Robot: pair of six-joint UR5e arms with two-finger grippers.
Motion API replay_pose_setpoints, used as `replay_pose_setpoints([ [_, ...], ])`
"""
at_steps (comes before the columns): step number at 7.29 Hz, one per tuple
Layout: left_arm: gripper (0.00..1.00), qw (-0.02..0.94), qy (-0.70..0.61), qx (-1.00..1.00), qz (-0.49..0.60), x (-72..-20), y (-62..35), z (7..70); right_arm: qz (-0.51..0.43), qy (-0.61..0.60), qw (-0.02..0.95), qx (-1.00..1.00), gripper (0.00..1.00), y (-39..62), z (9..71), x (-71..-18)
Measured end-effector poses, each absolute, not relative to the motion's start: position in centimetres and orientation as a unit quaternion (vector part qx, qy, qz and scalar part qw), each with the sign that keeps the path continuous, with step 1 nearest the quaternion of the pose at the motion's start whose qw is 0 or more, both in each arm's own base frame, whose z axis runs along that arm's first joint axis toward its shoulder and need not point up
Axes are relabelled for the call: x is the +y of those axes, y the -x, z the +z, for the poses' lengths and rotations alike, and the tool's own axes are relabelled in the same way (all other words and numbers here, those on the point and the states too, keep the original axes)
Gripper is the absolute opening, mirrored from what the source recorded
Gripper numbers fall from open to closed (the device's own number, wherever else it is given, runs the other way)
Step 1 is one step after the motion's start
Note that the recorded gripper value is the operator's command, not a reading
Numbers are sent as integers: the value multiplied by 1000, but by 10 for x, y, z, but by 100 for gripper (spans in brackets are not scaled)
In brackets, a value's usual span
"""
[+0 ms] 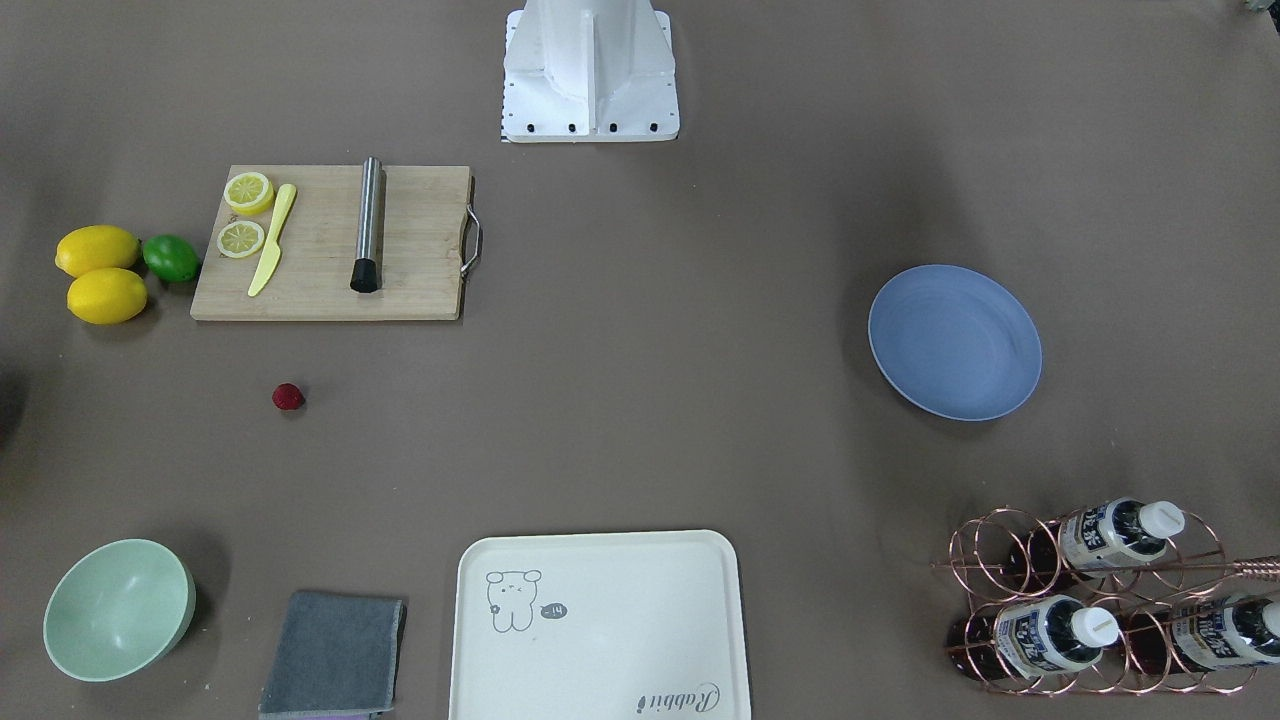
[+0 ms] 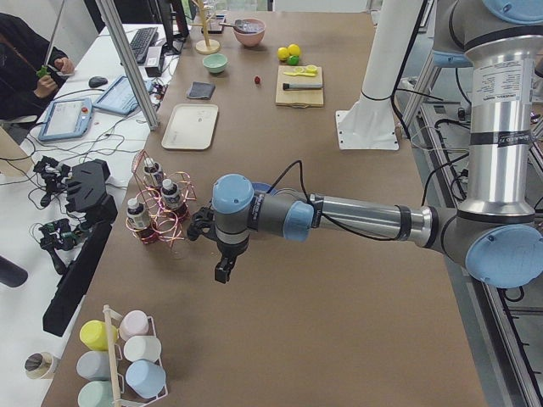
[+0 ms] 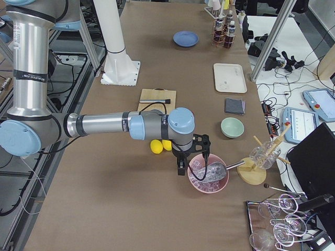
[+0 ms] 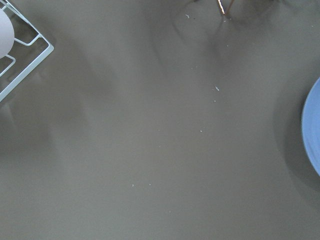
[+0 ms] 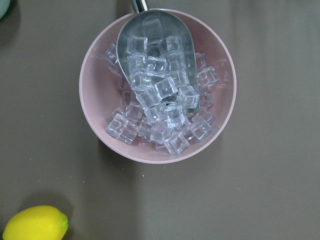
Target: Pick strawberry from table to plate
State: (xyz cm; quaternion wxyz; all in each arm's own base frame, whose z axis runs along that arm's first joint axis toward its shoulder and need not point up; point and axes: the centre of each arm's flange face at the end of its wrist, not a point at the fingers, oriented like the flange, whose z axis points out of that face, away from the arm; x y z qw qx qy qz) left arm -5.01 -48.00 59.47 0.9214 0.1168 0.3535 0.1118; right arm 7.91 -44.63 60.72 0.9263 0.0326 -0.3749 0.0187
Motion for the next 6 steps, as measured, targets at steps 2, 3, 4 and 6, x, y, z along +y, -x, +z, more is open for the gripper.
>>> replay_pose_setpoints([
  [2, 98, 926, -114, 345, 103, -477, 58, 600, 20, -28, 926, -375, 100, -79, 613, -448],
  [3, 98, 927, -111, 343, 99, -473, 61, 604, 20, -28, 926, -376, 100, -79, 613, -448],
  [4, 98, 928, -108, 343, 96, -469, 63, 608, 20, -28, 926, -376, 100, -79, 613, -448],
  [6, 98, 928, -106, 344, 94, -466, 64, 610, 20, -29, 926, -376, 100, -79, 613, -448],
])
